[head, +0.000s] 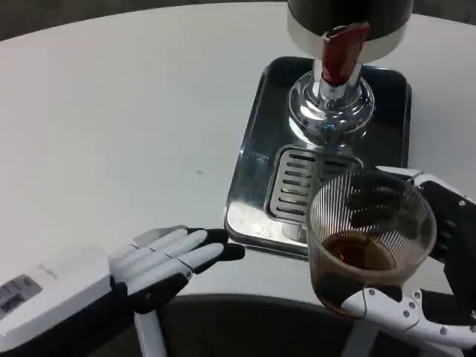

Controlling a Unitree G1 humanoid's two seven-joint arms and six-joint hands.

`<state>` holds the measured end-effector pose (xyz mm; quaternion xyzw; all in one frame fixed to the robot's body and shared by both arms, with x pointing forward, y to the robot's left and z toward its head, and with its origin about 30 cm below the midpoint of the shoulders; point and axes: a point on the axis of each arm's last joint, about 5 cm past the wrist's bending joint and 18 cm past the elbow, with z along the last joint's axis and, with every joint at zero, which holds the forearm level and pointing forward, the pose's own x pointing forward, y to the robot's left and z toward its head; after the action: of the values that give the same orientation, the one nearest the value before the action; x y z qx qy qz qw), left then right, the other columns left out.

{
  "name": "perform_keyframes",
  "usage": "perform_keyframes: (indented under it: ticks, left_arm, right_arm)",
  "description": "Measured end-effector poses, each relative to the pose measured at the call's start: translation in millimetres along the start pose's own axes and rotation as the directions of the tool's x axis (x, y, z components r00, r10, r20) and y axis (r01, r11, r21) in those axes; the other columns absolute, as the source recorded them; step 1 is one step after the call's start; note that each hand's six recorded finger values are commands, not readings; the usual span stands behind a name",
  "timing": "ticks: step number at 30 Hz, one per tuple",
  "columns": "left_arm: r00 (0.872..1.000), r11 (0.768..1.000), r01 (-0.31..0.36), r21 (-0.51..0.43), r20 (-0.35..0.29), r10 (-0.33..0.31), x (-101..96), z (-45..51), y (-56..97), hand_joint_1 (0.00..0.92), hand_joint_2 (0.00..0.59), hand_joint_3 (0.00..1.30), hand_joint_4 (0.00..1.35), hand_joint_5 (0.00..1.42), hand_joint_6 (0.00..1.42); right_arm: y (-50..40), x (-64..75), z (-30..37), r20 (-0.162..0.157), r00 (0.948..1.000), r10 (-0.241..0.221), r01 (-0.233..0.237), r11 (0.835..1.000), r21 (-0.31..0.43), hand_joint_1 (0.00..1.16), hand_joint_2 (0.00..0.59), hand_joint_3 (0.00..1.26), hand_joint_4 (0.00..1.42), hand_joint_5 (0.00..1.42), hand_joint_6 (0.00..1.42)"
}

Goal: Grasp the cup under the faucet to collect the drink, then remove the cup.

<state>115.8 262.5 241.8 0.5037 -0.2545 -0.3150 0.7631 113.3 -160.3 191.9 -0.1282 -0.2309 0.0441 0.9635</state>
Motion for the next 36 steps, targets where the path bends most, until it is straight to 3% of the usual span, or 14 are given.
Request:
perform_keyframes:
  ticks: [4,12,19,25,29,36]
  left_arm:
    - [1.0,0.999,0.008,0.035,0.002,-0.008,-4.1,3.3,2.0,0.0,0.067,0.04,0.0,0.0,0.0]
    - [0.999,0.994,0.024,0.103,0.032,-0.028,-9.1,8.5,4.3,0.0,0.069,0.0,0.0,0.0,0.0]
    - [0.992,0.971,0.08,0.227,0.073,-0.099,-10.6,14.8,13.4,0.0,0.072,0.0,0.0,0.0,0.0]
    - [0.989,0.951,0.086,0.296,0.093,-0.119,-11.6,19.6,19.1,0.0,0.078,0.0,0.0,0.0,0.0]
    - [0.987,0.943,0.087,0.32,0.1,-0.125,-12.2,21.7,21.2,0.0,0.079,0.0,0.0,0.0,0.0]
    - [0.986,0.94,0.093,0.328,0.099,-0.132,-12.3,22.2,23.4,0.0,0.081,0.0,0.0,0.0,0.0]
  right_arm:
    - [-1.2,-1.8,4.8,0.011,0.9998,0.015,-0.015,1.0,0.007,0.97,0.149,0.73,0.77,0.84,0.73]
    - [-2.0,-5.9,9.6,-0.001,0.9989,0.046,-0.046,0.999,0.023,0.97,0.149,0.73,0.77,0.84,0.73]
    - [-2.9,-7.3,12.9,-0.008,0.997,0.077,-0.077,0.996,0.041,0.97,0.149,0.73,0.77,0.84,0.73]
    - [-7.2,-5.9,14.4,-0.014,0.9961,0.087,-0.087,0.995,0.042,0.97,0.149,0.73,0.77,0.84,0.73]
    - [-11.3,-5.2,18.6,0.001,0.9965,0.084,-0.084,0.996,0.033,0.97,0.149,0.73,0.77,0.84,0.74]
    - [-11.6,-4.5,21.2,-0.002,0.9943,0.107,-0.107,0.993,0.043,0.97,0.151,0.73,0.77,0.84,0.74]
